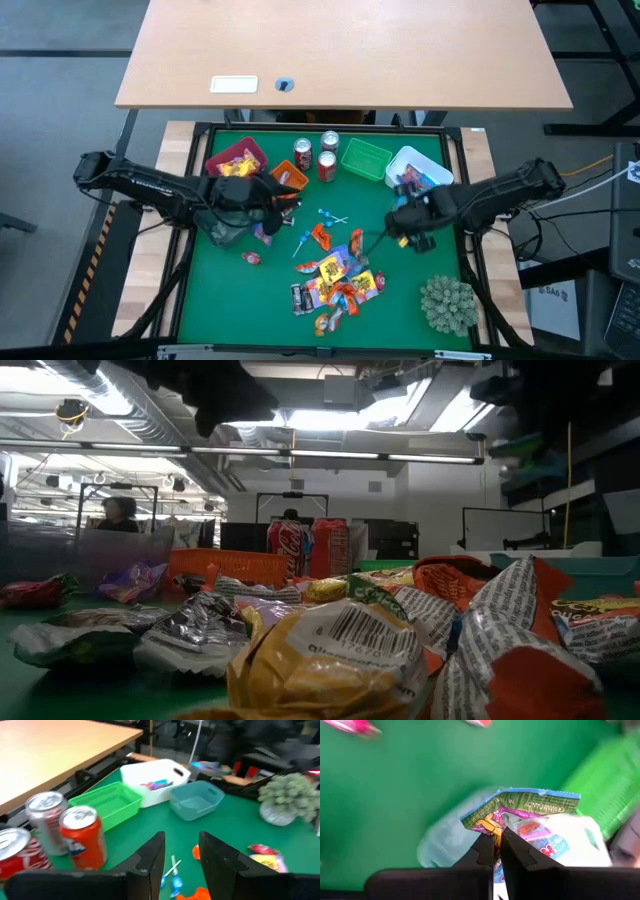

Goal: Sort candy
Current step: Put the blue gummy into the white bin, then put the orange chocolate into the orange bin

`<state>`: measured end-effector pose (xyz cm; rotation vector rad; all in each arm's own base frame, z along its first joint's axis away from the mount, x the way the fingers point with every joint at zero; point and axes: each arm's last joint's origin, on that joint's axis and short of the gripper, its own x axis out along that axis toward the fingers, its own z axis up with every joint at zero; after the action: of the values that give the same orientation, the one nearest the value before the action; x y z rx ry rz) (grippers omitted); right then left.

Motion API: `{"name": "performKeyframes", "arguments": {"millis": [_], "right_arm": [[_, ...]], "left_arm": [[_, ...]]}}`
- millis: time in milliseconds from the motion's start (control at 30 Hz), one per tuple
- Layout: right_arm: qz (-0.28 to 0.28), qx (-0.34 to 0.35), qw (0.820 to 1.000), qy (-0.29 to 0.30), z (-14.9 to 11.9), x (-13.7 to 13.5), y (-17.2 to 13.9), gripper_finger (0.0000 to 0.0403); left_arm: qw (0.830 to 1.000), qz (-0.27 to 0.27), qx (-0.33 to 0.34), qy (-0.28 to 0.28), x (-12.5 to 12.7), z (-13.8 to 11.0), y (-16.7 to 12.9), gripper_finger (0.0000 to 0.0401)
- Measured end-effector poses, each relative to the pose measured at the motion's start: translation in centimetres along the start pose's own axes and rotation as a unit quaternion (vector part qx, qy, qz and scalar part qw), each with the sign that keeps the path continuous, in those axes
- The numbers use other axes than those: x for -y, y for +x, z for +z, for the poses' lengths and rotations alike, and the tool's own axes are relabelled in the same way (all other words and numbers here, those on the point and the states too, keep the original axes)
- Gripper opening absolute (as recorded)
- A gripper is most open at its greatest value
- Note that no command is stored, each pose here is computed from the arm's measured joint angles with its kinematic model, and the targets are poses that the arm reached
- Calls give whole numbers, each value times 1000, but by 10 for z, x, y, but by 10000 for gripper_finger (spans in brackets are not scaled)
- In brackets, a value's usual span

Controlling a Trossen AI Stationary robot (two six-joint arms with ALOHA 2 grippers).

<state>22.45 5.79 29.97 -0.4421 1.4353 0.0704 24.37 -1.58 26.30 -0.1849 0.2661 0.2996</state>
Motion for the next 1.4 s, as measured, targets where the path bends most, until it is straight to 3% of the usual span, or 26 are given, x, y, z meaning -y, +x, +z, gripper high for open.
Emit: {"name": "performKeyframes", "arguments": {"millis": [400, 633, 967, 1167, 1400], "right_arm": [[-18, -31, 995, 94, -53, 59, 17, 14], [-17, -82, 986, 142, -74, 81, 41, 14], [-25, -118, 973, 196, -97, 105, 53, 17], [-32, -115, 966, 228, -106, 116, 55, 77], [-47, -100, 961, 255, -109, 126, 57, 161]], "left_arm": [[998, -44, 38, -8, 18, 4, -6, 109], [995, -69, 69, -14, 28, 1, 12, 110], [995, -79, 63, 11, 37, -23, 47, 168], [993, -115, 25, 24, 43, -35, 70, 176], [992, -99, -33, 67, 43, -67, 92, 176]]}}
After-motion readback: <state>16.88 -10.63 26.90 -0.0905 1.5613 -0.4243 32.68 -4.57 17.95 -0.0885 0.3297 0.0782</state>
